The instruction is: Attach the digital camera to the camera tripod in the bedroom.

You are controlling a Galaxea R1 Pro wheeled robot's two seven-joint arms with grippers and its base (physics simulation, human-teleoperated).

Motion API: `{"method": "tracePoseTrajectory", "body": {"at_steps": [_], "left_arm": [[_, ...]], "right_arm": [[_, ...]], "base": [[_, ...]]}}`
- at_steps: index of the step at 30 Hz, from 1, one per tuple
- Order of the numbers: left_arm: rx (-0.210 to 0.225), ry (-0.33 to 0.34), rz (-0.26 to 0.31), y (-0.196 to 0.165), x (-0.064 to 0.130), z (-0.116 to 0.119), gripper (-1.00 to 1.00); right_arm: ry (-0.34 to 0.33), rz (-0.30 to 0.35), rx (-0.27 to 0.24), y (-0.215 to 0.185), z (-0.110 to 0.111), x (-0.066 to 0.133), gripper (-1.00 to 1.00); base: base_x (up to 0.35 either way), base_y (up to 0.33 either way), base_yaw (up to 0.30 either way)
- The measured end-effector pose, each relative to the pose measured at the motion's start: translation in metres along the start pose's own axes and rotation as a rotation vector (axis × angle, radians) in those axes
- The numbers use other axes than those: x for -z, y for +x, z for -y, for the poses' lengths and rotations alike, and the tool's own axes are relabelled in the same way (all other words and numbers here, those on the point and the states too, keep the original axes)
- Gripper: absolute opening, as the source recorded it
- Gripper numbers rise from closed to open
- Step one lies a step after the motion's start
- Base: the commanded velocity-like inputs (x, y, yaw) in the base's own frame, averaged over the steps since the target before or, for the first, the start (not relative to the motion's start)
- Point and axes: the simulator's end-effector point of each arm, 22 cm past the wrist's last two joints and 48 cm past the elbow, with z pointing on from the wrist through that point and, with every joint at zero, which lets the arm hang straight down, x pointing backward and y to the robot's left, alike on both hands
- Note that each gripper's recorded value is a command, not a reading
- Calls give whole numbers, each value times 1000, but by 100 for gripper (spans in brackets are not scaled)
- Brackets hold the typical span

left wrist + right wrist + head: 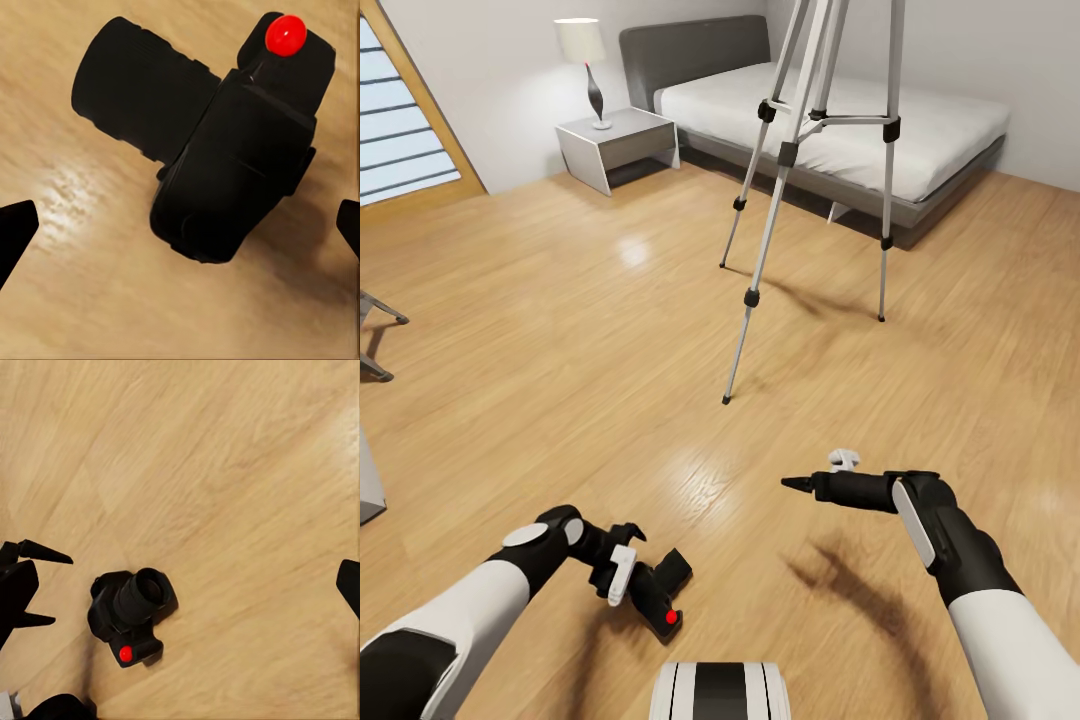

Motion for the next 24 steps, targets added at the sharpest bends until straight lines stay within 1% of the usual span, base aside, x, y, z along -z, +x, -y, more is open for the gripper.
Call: {"method": "tracePoseTrajectory", "body": {"at_steps": [2, 5, 6, 12, 20, 24], "left_arm": [[18, -2, 14, -1, -1, 2, 100], [38, -10, 42, -4, -2, 3, 100], [45, -12, 51, -5, -2, 4, 100], [135, -12, 60, 0, -4, 10, 100], [252, 28, 81, 0, -9, 28, 100], [287, 12, 94, -2, -4, 19, 100]], "right_arm": [[0, 10, 10, -3, -1, 0, 100], [2, 4, 4, -1, 0, 1, 100], [3, 8, 9, -2, 0, 1, 100], [6, 45, 57, -15, -5, 4, 100], [9, 82, 96, -25, -6, 5, 100], [9, 99, 112, -28, -7, 6, 100]], "base": [[0, 0, 0], [0, 0, 0], [0, 0, 0], [0, 0, 0], [0, 0, 0], [0, 0, 0]]}}
